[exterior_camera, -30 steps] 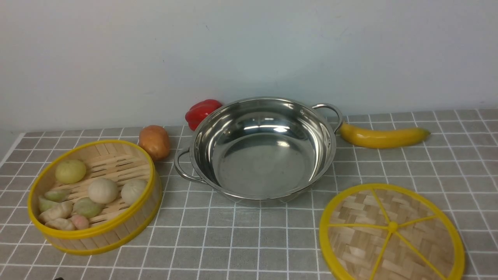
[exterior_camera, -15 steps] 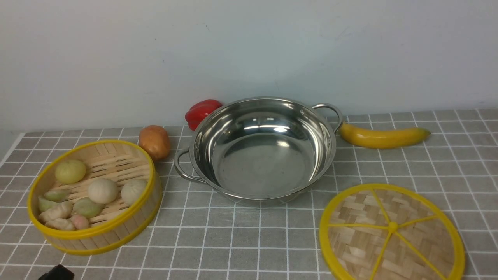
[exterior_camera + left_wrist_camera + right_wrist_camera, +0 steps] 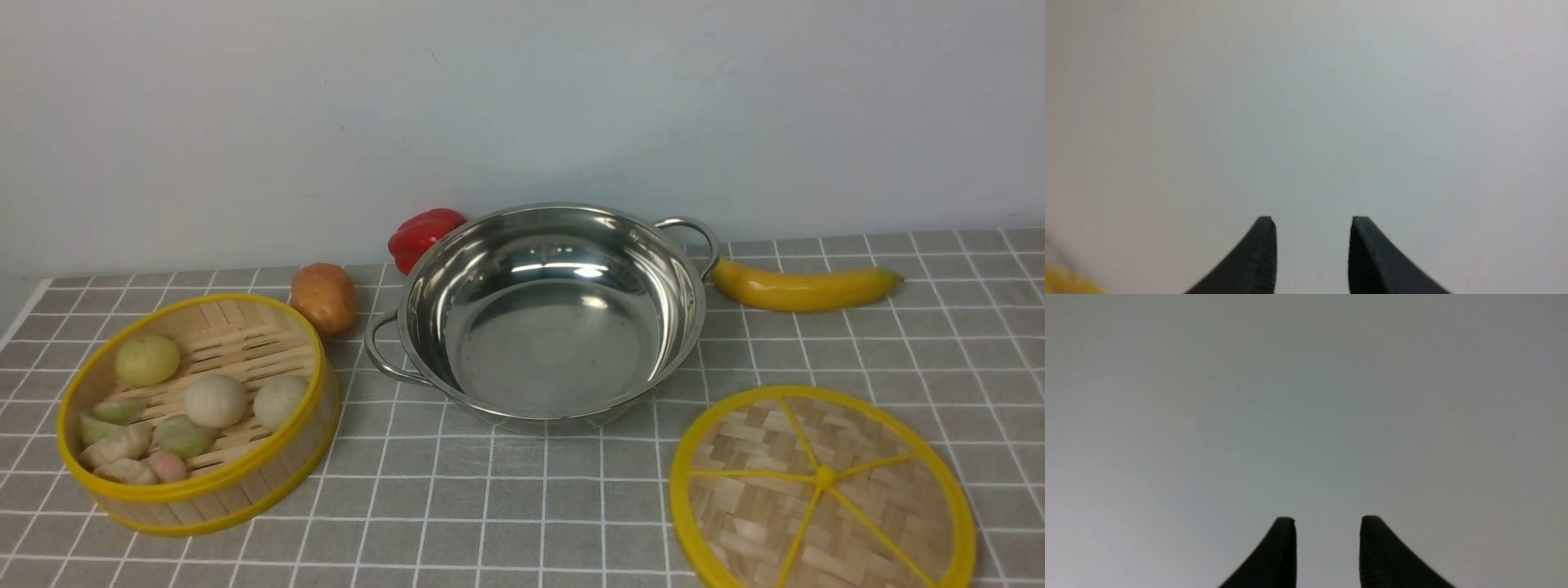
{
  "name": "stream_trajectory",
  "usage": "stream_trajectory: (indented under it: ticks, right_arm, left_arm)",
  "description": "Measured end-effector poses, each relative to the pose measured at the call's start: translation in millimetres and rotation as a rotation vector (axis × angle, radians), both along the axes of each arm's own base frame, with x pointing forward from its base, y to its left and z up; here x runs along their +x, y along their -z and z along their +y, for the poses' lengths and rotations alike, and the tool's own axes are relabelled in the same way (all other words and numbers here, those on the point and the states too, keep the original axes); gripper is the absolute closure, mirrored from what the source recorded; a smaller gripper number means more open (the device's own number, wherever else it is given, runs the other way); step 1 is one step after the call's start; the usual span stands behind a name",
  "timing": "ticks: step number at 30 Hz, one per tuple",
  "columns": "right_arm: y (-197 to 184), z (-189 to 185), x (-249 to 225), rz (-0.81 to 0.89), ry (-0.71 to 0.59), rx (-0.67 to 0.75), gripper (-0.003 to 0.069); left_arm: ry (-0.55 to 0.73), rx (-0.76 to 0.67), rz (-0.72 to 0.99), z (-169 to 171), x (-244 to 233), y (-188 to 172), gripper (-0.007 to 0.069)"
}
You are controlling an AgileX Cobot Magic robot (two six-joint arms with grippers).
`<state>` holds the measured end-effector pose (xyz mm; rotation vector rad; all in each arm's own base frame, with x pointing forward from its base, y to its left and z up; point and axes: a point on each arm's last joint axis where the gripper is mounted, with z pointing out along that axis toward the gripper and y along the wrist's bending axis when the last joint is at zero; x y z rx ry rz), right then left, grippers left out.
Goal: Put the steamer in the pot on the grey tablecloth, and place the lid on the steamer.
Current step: 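Grasp the rim of the steamer basket holding the buns with the left gripper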
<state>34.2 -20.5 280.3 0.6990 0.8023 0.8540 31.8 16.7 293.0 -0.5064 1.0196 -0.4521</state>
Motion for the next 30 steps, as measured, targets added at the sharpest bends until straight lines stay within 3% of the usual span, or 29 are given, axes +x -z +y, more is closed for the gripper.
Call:
stream_trajectory:
  ticks: [4,8,11,15,18,19,24,27,30]
  right_arm:
    - [-42.3,13.5,-12.1,-0.023,0.067,-0.373,0.0419]
    - [-58.2,21.9,3.6,0.237,0.017,-0.577,0.0419]
    - [-57.2,24.3,21.6,0.509,-0.069,-0.631,0.0419]
    - [-54.6,27.0,47.2,0.867,-0.190,-0.736,0.0419]
    - [-51.6,28.7,57.8,0.986,-0.249,-0.788,0.0419]
    - [-49.8,29.8,62.3,1.025,-0.277,-0.807,0.0419]
    - [-41.7,38.1,77.9,1.105,-0.415,-0.845,0.0419]
    - [-41.0,41.7,82.2,1.090,-0.455,-0.857,0.0419]
    - [-41.4,44.7,85.8,1.064,-0.482,-0.869,0.0419]
  left_arm:
    - [-0.154,0.285,-0.055,-0.5,-12.7,-46.4,0.0384]
    - [-0.152,0.441,0.092,-4.7,12.2,-65.0,0.0386]
    - [-0.128,0.486,0.220,-5.5,40.1,-65.7,0.0386]
    - [-0.137,0.373,0.490,5.2,98.9,-47.6,0.0386]
    - [-0.166,0.322,0.652,12.0,124.0,-31.4,0.0386]
    - [-0.185,0.389,0.746,14.8,136.2,-21.2,0.0386]
    - [-0.231,0.573,1.007,24.0,174.2,7.5,0.0386]
    - [-0.258,0.579,1.082,28.0,188.4,16.2,0.0386]
    - [-0.200,0.522,1.080,24.2,201.5,21.6,0.0386]
